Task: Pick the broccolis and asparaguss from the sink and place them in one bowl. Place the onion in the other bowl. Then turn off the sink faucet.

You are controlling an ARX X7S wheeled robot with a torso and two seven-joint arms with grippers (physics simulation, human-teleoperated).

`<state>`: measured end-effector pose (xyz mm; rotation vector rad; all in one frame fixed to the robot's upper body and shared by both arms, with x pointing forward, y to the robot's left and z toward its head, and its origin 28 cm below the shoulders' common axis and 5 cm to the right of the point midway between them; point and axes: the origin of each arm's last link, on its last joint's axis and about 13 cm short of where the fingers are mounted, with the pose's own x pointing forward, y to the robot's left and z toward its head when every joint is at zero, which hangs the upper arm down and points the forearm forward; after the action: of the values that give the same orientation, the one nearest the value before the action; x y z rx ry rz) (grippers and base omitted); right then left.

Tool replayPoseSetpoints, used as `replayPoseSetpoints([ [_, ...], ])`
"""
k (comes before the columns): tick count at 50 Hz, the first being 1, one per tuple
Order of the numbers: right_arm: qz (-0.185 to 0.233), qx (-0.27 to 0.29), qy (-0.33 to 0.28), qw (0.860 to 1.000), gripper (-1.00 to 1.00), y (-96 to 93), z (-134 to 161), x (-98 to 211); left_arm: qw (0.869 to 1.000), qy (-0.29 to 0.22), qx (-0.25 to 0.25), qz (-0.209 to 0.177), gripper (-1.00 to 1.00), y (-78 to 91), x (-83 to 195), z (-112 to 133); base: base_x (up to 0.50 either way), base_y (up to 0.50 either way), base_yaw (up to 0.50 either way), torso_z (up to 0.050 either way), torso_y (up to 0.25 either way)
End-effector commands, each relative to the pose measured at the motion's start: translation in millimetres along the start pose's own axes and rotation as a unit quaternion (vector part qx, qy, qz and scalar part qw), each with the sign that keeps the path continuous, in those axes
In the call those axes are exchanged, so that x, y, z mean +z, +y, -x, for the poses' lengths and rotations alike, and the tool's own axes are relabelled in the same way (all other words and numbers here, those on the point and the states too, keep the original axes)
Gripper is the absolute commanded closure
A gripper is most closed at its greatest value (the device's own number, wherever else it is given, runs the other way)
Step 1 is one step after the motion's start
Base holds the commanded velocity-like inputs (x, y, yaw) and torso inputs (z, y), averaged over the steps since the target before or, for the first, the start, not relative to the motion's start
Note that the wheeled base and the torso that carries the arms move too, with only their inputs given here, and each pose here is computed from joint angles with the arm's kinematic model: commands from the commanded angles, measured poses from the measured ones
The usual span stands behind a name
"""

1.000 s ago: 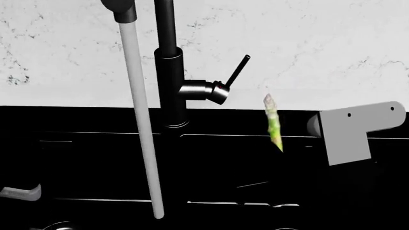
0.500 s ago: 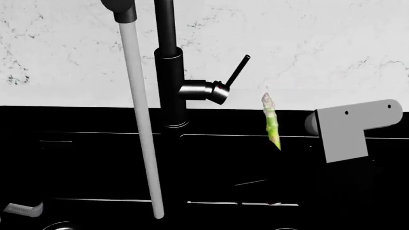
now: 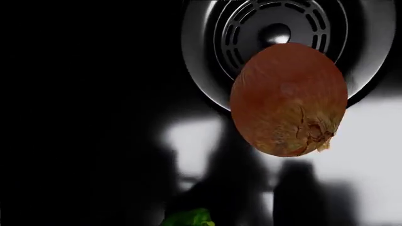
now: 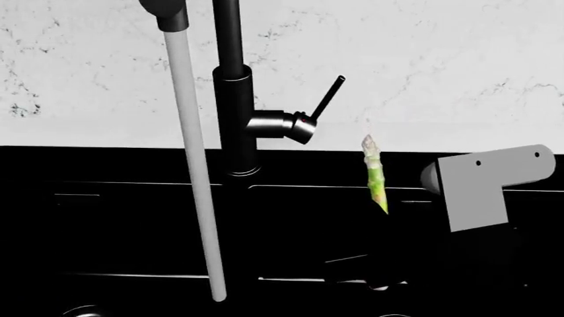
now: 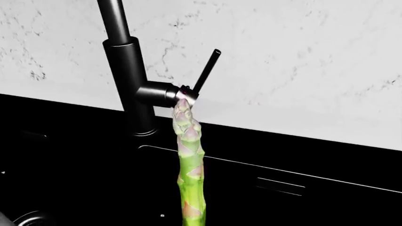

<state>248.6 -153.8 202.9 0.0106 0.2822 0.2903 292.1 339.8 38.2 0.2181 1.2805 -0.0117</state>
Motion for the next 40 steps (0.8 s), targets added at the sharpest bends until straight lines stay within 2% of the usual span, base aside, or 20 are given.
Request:
replayPoseSetpoints([
  [1, 0.002, 0.000, 0.002, 1.000, 1.00, 0.4, -0.3, -0.8, 1.000, 0.018, -0.004, -0.006, -1.00, -3.0, -13.1, -14.5, 0.00, 0.00, 0.00, 0.000, 0.000],
  [10, -0.004, -0.001, -0.003, 1.000, 1.00, -0.6, 0.3, -2.9, 1.000, 0.017, -0.007, -0.005, -1.00, -4.6, -13.1, -14.4, 0.00, 0.00, 0.00, 0.000, -0.005],
  [11, -0.005, -0.002, -0.003, 1.000, 1.00, -0.8, 0.9, -3.6, 1.000, 0.019, -0.006, -0.005, 1.00, -4.6, -13.9, -14.5, 0.00, 0.00, 0.00, 0.000, 0.000],
  [16, -0.006, -0.002, -0.003, 1.000, 1.00, -1.2, 1.2, -3.3, 1.000, 0.018, -0.005, 0.000, 1.00, -8.8, -12.6, -11.0, 0.00, 0.00, 0.00, 0.000, -0.004],
  [26, -0.004, -0.002, -0.007, 1.000, 1.00, -2.3, 0.1, -0.2, 1.000, -0.001, -0.004, 0.021, 1.00, -1.4, -10.2, 0.3, 0.00, 0.00, 0.00, 0.000, -0.001],
  [29, -0.002, 0.000, -0.007, 1.000, 1.00, -2.1, -0.8, 2.6, 1.000, -0.022, -0.001, 0.016, 1.00, -1.0, -5.9, 12.8, 0.00, 0.00, 0.00, 0.000, 0.000],
  [31, -0.002, -0.001, -0.007, 1.000, 1.00, -2.5, -0.3, 2.8, 0.997, -0.062, 0.035, 0.019, 1.00, 3.4, -1.3, 18.4, 0.00, 0.00, 0.00, 0.000, 0.000],
  [32, -0.002, -0.002, -0.006, 1.000, 1.00, -3.0, 0.2, 2.5, 0.997, -0.066, 0.036, 0.002, 1.00, 3.0, -2.3, 23.1, 0.00, 0.00, 0.00, 0.000, 0.000],
  [34, -0.002, -0.003, -0.006, 1.000, 1.00, -3.4, 0.6, 2.4, 0.997, -0.073, 0.037, -0.003, 1.00, 3.2, -4.7, 29.8, 0.00, 0.00, 0.00, 0.000, 0.000],
  [35, -0.002, -0.002, -0.005, 1.000, 1.00, -3.3, 0.5, 2.4, 0.996, -0.082, 0.032, 0.006, 1.00, 2.4, -2.7, 34.6, 0.00, 0.00, 0.00, 0.000, 0.000],
  [38, -0.006, 0.002, 0.002, 1.000, 1.00, -2.4, 0.4, -1.2, 0.995, -0.096, 0.040, -0.004, 1.00, 6.5, -0.6, 45.0, 0.00, 0.00, 0.00, 0.000, 0.000],
  [40, -0.007, 0.001, 0.003, 1.000, 1.00, -3.3, 1.8, 0.0, 0.994, -0.107, 0.036, 0.003, 1.00, 7.3, 3.4, 54.4, 0.00, 0.00, 0.00, 0.000, 0.000],
])
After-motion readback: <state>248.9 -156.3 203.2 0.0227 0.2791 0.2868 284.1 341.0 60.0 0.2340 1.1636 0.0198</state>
